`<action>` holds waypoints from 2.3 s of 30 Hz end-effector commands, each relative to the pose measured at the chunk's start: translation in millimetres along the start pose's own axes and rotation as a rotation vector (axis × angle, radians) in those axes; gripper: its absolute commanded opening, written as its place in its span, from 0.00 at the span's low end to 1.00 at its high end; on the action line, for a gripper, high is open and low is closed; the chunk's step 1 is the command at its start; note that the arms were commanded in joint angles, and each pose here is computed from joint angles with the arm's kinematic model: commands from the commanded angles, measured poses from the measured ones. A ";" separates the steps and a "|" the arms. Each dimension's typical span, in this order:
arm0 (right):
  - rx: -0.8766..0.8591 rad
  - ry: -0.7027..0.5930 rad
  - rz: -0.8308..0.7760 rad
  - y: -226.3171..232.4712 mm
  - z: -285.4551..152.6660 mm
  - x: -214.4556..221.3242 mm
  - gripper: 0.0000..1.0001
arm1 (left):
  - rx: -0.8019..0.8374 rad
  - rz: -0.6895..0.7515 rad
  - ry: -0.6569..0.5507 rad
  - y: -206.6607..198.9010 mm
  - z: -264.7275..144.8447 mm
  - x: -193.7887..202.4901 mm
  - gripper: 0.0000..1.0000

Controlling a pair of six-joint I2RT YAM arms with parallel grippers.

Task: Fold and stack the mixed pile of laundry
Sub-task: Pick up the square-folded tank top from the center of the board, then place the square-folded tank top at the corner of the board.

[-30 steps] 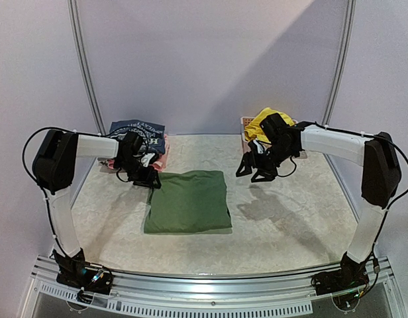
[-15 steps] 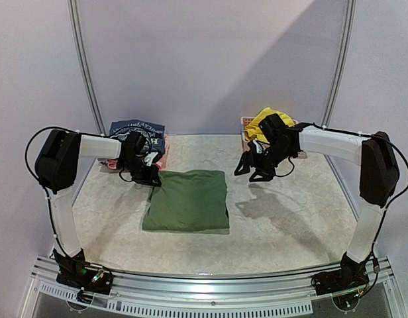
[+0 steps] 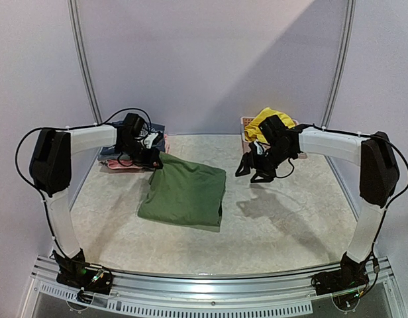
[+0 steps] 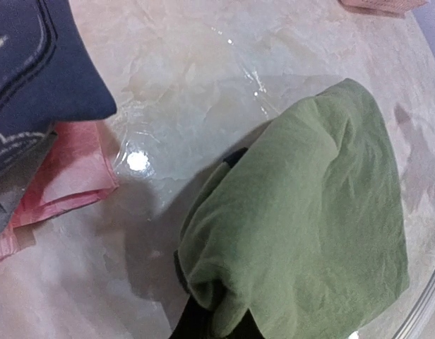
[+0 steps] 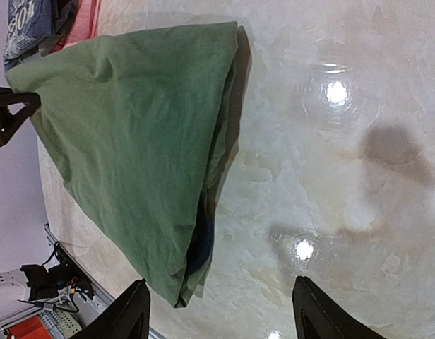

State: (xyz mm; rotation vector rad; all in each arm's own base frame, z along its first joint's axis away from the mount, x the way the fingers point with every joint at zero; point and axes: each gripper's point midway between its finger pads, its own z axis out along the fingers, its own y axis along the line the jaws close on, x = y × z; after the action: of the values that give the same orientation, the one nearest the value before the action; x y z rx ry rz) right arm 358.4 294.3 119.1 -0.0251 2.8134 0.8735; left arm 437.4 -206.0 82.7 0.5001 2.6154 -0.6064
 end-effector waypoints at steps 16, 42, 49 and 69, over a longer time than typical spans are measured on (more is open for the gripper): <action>0.024 -0.017 -0.011 -3.7 -8.2 2.2 0.69 | -0.075 0.084 -0.127 -26.0 -65.5 -60.4 0.00; 0.031 0.027 -0.011 -12.2 1.1 13.1 0.69 | -0.282 0.172 -0.191 4.4 -113.6 -119.9 0.00; 0.027 0.033 -0.006 -12.4 2.3 14.5 0.69 | -0.378 0.149 -0.207 41.7 -136.2 -137.4 0.00; 0.014 0.048 0.016 -12.0 12.7 12.1 0.69 | -0.463 0.041 -0.424 96.4 -232.3 -171.6 0.00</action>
State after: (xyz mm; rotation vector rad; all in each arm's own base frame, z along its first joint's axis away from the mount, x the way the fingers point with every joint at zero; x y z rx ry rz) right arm 347.4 288.4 104.4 -0.0218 2.8626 0.8522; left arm 550.7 -67.0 283.0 0.2911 2.3287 -0.0691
